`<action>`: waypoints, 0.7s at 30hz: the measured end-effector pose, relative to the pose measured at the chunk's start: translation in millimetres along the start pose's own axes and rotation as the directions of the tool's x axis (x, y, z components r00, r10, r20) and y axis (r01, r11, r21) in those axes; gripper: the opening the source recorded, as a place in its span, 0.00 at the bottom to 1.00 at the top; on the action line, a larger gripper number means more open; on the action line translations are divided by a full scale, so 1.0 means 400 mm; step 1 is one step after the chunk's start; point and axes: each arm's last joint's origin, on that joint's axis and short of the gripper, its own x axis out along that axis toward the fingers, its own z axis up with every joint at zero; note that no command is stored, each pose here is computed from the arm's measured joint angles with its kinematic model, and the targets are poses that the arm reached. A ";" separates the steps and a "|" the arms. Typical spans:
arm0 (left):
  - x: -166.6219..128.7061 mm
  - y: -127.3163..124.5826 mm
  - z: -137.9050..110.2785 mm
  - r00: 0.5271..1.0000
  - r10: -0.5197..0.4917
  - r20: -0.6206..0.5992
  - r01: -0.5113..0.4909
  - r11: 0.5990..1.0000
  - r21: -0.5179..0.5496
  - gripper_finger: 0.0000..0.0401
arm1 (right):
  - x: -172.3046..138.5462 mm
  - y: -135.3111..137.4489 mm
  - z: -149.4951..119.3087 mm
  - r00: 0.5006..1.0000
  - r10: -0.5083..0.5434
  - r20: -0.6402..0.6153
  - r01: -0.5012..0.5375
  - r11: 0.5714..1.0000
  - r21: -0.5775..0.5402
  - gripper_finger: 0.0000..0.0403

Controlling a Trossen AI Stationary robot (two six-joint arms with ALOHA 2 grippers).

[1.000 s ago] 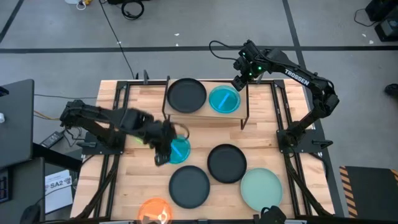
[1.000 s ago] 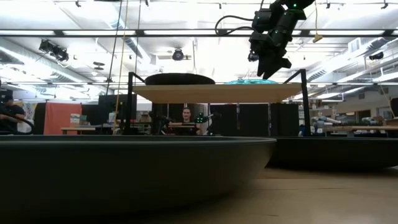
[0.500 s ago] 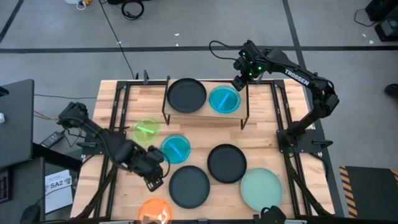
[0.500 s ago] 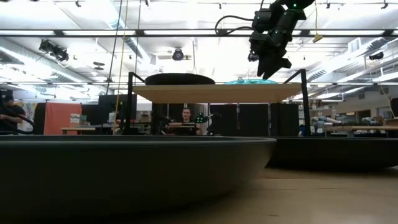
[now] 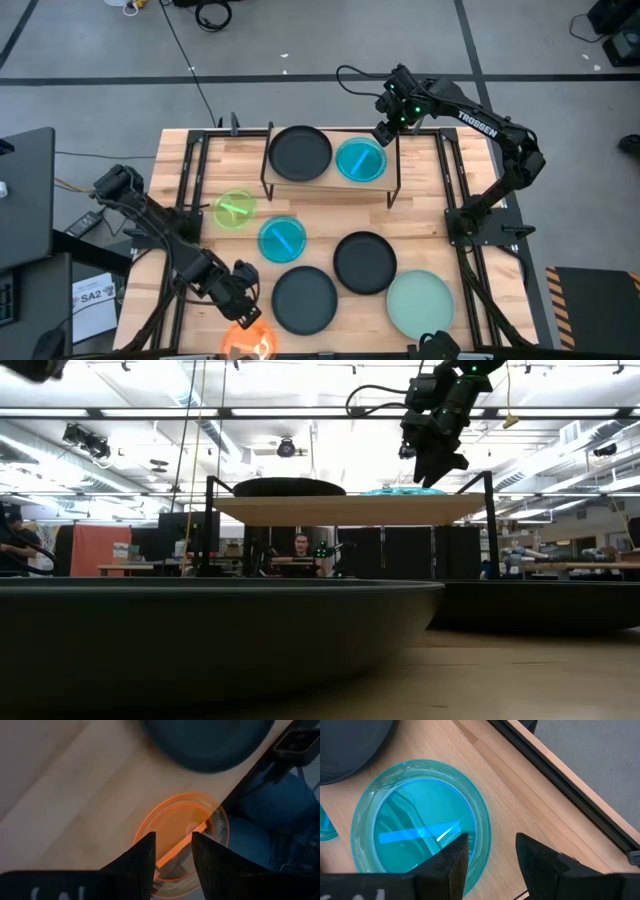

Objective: Place and stack plates onto a shelf
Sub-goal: Stack the orange plate on top of the blue plate on the shelf

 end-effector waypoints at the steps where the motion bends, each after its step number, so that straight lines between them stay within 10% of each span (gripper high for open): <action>1: 0.009 0.007 -0.005 1.000 -0.003 -0.011 0.003 1.000 0.002 0.33 | 0.000 0.000 0.000 1.000 0.000 0.000 0.000 1.000 0.000 0.42; 21: 0.126 0.064 -0.078 0.995 0.042 -0.086 -0.043 0.999 -0.003 0.33 | 0.000 0.000 0.000 1.000 0.000 0.000 0.000 1.000 0.000 0.42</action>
